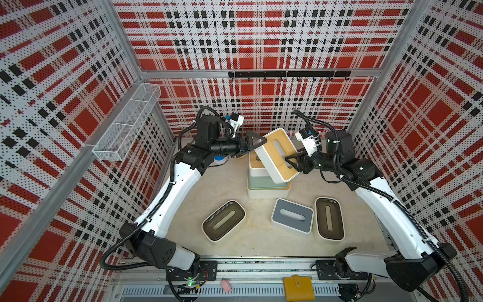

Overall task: Stack the tissue boxes
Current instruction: Pick up the tissue box from the center of the board.

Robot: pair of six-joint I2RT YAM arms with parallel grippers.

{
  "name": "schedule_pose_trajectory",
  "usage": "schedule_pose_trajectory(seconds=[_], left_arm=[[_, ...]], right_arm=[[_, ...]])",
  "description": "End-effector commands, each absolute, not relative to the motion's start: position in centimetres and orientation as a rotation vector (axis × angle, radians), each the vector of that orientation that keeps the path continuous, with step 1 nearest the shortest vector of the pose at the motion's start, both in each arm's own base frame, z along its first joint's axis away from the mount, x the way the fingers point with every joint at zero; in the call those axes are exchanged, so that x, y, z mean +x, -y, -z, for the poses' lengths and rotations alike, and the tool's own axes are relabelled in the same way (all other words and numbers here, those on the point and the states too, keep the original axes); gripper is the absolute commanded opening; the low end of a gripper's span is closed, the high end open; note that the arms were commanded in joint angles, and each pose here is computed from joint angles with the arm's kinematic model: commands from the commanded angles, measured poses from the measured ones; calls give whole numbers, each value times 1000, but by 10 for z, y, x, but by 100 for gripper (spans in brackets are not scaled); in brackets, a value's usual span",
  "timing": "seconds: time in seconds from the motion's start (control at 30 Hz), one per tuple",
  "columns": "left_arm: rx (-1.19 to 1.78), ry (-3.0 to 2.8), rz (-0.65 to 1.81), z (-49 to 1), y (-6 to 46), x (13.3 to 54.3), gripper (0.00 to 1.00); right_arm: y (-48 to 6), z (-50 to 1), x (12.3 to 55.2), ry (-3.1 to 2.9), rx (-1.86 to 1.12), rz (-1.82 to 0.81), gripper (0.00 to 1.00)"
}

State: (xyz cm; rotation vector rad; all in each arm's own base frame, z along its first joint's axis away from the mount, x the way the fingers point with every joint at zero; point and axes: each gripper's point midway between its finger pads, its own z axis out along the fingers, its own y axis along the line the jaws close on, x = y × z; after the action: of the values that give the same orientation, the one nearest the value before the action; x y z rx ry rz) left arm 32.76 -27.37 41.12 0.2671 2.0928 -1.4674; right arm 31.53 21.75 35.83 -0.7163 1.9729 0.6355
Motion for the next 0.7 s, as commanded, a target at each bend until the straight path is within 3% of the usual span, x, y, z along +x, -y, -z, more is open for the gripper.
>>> schedule_pose_trajectory(seconds=[0.0,0.13,0.33,0.67], left_arm=[[298,-2070,1493,-425,277,321,99],[295,-2076,1484,-425,276,321,99],[282,-2091,1477,-422,276,322,90],[273,-2100,1476,-422,276,324,82]], right_arm=[[-224,-398,313,-1823,-745,-644,38],[-225,-396,314,-1827,-750,-642,38],[-227,-394,313,-1831,-760,-642,37],[-232,-392,314,-1833,-778,-638,37]])
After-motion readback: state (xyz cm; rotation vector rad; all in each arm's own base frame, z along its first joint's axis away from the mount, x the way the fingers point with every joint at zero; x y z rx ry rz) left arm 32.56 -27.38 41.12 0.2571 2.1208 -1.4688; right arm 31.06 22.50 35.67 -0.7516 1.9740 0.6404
